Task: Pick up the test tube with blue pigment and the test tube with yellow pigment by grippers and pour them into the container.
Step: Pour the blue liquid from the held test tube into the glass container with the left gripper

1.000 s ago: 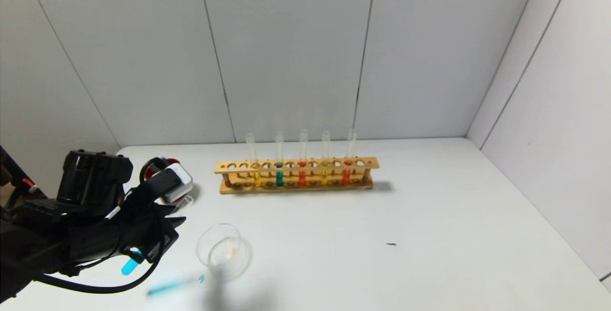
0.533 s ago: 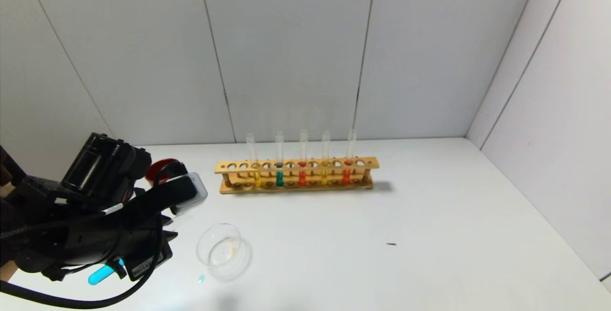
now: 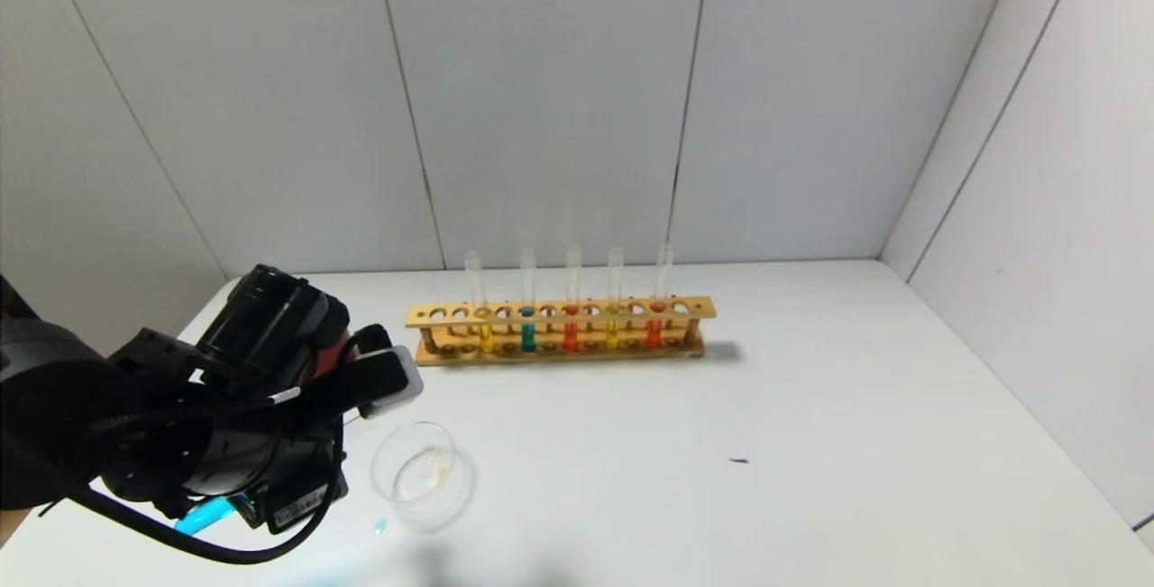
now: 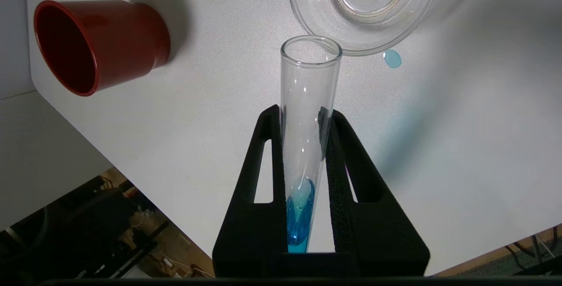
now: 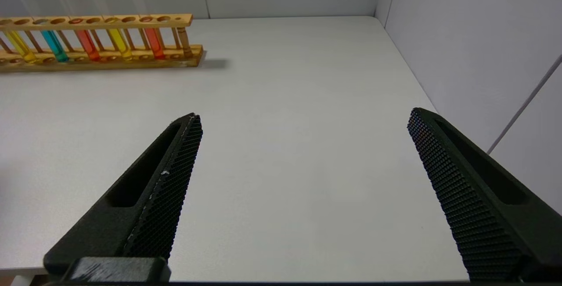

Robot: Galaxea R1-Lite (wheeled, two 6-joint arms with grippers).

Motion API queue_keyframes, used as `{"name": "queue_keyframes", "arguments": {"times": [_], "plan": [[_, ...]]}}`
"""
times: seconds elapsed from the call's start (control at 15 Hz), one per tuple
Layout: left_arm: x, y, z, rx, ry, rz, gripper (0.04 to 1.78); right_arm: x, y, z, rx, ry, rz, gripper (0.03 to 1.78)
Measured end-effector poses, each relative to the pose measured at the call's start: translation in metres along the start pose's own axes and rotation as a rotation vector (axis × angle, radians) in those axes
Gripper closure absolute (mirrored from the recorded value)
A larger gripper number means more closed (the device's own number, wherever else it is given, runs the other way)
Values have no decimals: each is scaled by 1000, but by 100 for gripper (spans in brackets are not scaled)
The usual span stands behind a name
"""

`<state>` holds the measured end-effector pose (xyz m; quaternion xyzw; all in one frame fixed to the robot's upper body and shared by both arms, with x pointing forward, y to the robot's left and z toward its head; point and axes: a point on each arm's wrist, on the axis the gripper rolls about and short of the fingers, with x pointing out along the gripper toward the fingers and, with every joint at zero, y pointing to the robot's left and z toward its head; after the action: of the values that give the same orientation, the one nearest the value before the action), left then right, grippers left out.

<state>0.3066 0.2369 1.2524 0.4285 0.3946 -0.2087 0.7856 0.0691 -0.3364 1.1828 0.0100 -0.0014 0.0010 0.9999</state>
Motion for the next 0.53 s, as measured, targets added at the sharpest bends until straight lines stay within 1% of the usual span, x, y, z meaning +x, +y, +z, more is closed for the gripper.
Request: {"name": "queue_keyframes", "arguments": {"times": [0.27, 0.53], "plan": [[15, 3, 2, -16, 39, -12, 150, 0, 0, 0, 0, 0, 0, 10], [25, 2, 1, -4, 73, -33, 150, 0, 0, 0, 0, 0, 0, 10]]}}
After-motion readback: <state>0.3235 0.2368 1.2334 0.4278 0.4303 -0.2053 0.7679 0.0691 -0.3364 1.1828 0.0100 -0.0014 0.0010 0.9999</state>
